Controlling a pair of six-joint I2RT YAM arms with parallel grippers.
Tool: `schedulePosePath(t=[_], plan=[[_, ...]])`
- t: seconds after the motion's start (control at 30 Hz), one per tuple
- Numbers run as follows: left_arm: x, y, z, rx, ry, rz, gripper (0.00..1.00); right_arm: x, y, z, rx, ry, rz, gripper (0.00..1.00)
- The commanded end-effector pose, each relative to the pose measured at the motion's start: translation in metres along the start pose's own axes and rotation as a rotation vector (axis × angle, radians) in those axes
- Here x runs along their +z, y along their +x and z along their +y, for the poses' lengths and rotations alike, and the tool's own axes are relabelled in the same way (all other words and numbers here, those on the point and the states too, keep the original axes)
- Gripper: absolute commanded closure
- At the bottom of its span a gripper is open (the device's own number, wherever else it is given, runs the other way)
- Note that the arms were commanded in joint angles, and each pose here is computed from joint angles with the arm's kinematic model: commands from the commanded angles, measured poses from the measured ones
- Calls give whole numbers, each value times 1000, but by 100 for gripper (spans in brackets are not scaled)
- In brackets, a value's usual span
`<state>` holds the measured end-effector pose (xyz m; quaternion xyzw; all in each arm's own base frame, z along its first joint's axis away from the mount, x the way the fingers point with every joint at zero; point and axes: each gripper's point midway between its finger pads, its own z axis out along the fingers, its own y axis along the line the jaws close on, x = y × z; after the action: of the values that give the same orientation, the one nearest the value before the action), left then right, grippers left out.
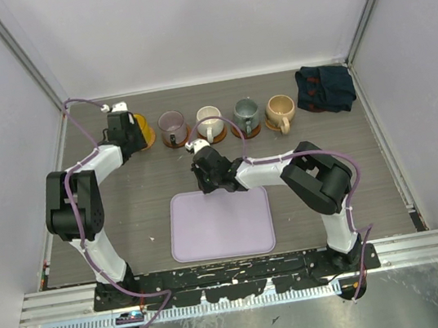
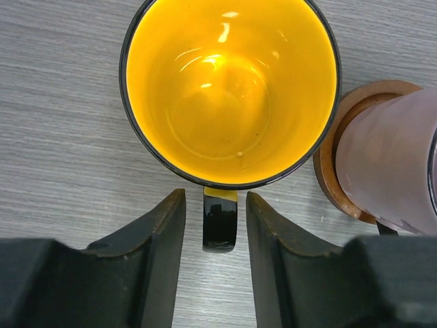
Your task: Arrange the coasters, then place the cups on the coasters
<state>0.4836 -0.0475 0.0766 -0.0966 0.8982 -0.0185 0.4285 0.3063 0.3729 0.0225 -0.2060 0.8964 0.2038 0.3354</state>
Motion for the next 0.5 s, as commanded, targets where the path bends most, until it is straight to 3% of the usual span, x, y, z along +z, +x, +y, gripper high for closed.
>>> schedulePosePath(t=[0.0, 0.47], plan=[[-11, -15, -1, -6, 6, -35, 56, 5, 18, -2, -22, 12, 61, 90], [-49, -21, 11, -25, -29, -67, 41, -1, 16, -3, -18, 14, 45, 90]])
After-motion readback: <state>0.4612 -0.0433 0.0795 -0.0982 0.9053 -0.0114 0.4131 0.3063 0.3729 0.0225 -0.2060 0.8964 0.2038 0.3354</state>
